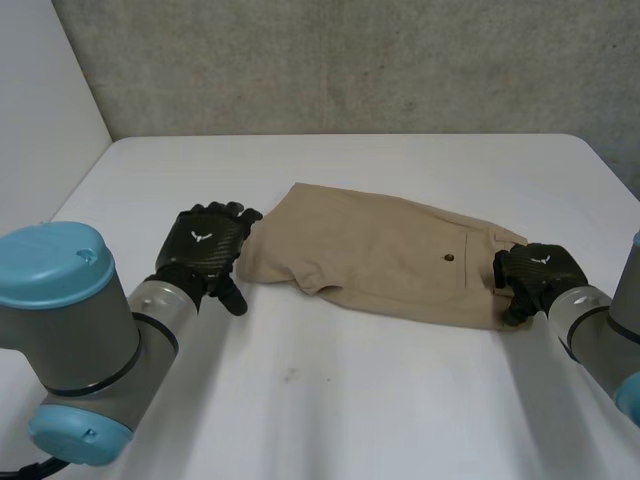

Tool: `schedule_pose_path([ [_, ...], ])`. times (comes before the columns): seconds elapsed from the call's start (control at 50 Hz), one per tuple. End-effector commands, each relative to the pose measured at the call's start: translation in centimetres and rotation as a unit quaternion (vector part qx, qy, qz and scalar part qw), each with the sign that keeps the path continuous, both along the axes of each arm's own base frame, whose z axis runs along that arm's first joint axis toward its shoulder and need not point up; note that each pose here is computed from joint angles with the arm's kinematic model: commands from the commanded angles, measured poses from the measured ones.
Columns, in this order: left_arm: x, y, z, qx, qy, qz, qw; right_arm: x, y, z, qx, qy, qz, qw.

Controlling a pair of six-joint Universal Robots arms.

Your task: Fold the shorts.

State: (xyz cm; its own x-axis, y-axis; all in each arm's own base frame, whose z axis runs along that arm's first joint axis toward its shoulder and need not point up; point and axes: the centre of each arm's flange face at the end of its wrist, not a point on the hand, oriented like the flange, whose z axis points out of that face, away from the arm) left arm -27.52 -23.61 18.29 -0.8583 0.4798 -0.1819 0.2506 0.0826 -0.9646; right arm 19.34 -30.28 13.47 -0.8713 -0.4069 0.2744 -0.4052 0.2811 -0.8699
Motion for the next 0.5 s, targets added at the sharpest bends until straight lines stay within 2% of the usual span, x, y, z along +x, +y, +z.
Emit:
schedule_pose_path([
  [0.02,0.1,0.1,-0.1,0.002,-0.002,0.005,1.000,-1.4,-1.2,-0.2,-0.008,0.026,-0.011,1.000],
  [0.16,0.6,0.5,0.7,-0.006,0.002,0.008,1.000,-4.8,-3.5,2.6,-0.049,0.049,-0.049,0.996],
  [0.24,1.3,0.6,1.7,-0.017,0.008,0.017,1.000,-8.4,-5.1,4.2,-0.059,0.105,-0.076,0.990],
  [0.26,1.8,0.6,2.2,-0.022,0.010,0.023,0.999,-9.5,-5.7,5.0,-0.059,0.136,-0.080,0.986],
  [0.32,2.3,0.4,2.6,-0.027,0.013,0.031,0.999,-10.0,-6.2,6.0,-0.058,0.182,-0.066,0.979],
  [0.38,2.8,0.5,3.0,-0.032,0.015,0.036,0.999,-8.1,-6.3,7.4,-0.073,0.214,-0.025,0.974],
  [0.5,3.0,0.5,3.1,-0.034,0.016,0.040,0.999,-0.5,-4.8,10.4,-0.148,0.205,0.070,0.965],
])
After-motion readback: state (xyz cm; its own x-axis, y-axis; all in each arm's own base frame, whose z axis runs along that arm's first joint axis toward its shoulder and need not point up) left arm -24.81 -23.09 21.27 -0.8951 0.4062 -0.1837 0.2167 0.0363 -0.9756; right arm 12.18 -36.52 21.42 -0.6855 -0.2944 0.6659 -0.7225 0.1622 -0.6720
